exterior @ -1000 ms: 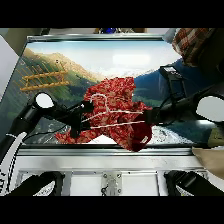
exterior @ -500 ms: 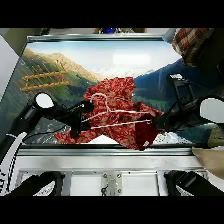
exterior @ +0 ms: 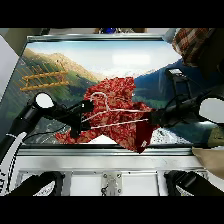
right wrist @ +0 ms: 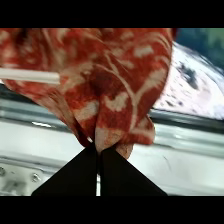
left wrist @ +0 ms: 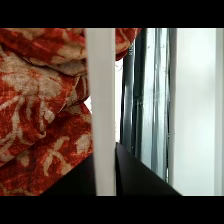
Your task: Fold the clothes and pants, and hang the long-sleeved shirts on hangers.
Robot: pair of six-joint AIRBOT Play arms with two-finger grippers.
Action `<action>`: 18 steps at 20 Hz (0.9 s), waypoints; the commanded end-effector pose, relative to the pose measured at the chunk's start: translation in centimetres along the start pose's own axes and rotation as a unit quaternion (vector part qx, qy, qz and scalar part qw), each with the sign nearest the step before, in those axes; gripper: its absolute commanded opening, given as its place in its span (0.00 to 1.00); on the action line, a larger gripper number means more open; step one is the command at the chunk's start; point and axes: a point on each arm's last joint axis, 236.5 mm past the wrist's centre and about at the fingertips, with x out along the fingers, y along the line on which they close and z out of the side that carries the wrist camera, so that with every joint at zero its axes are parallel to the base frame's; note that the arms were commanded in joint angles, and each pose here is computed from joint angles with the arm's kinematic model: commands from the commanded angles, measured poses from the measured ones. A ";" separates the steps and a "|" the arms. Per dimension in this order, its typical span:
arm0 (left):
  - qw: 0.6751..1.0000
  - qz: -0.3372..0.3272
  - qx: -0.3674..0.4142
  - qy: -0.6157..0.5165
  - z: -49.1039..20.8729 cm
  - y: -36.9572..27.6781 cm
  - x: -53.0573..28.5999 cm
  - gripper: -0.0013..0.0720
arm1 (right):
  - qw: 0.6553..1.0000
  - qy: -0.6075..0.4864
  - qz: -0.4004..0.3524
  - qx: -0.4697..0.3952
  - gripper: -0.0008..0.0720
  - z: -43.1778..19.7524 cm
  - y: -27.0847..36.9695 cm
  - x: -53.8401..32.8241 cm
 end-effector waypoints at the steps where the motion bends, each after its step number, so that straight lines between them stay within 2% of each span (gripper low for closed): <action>1: 1.000 0.002 0.001 -0.001 0.0 0.1 0.0 0.05 | 0.996 -0.046 0.073 -0.001 0.03 2.5 3.6 0.0; 8: 1.000 0.002 0.001 -0.001 0.1 0.1 0.0 0.05 | 0.977 -0.049 0.208 -0.025 0.03 4.0 10.8 0.5; 18: 1.000 0.001 0.001 -0.001 0.1 0.1 0.0 0.05 | 0.970 -0.071 0.229 -0.028 0.04 5.7 12.9 1.6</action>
